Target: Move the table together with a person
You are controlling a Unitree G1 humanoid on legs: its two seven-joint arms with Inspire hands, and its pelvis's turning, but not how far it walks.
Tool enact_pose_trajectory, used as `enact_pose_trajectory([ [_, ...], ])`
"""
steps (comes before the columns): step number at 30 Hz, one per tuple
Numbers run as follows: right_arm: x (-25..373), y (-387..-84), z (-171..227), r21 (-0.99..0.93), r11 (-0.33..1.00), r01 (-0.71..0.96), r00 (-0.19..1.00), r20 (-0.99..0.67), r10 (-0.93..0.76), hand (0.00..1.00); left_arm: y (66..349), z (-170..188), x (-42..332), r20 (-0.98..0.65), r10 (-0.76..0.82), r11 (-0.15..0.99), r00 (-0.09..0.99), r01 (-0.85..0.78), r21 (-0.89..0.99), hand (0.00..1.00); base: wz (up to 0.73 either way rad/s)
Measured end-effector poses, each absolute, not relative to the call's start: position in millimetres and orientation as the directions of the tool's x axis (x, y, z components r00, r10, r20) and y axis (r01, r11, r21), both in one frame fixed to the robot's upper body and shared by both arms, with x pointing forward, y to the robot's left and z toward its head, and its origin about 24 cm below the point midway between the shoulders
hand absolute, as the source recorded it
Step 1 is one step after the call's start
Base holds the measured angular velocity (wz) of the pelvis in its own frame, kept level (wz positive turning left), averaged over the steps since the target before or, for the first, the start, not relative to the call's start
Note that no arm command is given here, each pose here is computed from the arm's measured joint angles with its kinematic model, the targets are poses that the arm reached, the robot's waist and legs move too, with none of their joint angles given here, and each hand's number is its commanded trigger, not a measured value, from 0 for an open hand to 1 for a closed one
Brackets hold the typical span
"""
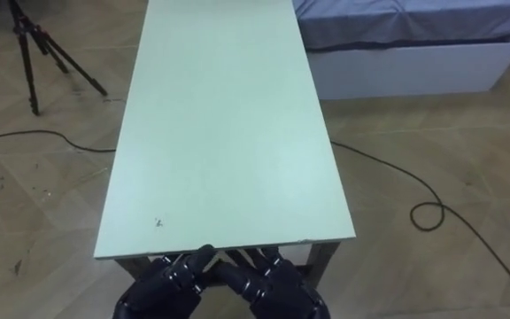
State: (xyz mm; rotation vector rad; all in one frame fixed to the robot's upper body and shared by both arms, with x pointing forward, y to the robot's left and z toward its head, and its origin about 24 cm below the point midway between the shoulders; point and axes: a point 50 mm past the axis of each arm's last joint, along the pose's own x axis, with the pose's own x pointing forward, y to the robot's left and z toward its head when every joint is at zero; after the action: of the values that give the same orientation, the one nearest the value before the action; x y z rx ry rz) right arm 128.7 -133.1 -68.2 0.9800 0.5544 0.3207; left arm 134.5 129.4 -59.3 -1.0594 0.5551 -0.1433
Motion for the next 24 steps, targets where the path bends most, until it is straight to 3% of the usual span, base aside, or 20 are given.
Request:
enact_pose_trajectory([
  [7,134,-135,-68,0.884,0.461,0.079,0.833,-0.312,0.456,0.0,143,-58,144,-0.379,-0.276,0.404,0.883,-0.252,-0.879,0.0,0.01],
  [24,151,-143,-65,0.867,0.459,0.195,0.852,-0.381,0.358,0.0,148,-70,152,-0.435,-0.234,0.361,0.87,-0.338,-0.869,0.0,0.0],
])
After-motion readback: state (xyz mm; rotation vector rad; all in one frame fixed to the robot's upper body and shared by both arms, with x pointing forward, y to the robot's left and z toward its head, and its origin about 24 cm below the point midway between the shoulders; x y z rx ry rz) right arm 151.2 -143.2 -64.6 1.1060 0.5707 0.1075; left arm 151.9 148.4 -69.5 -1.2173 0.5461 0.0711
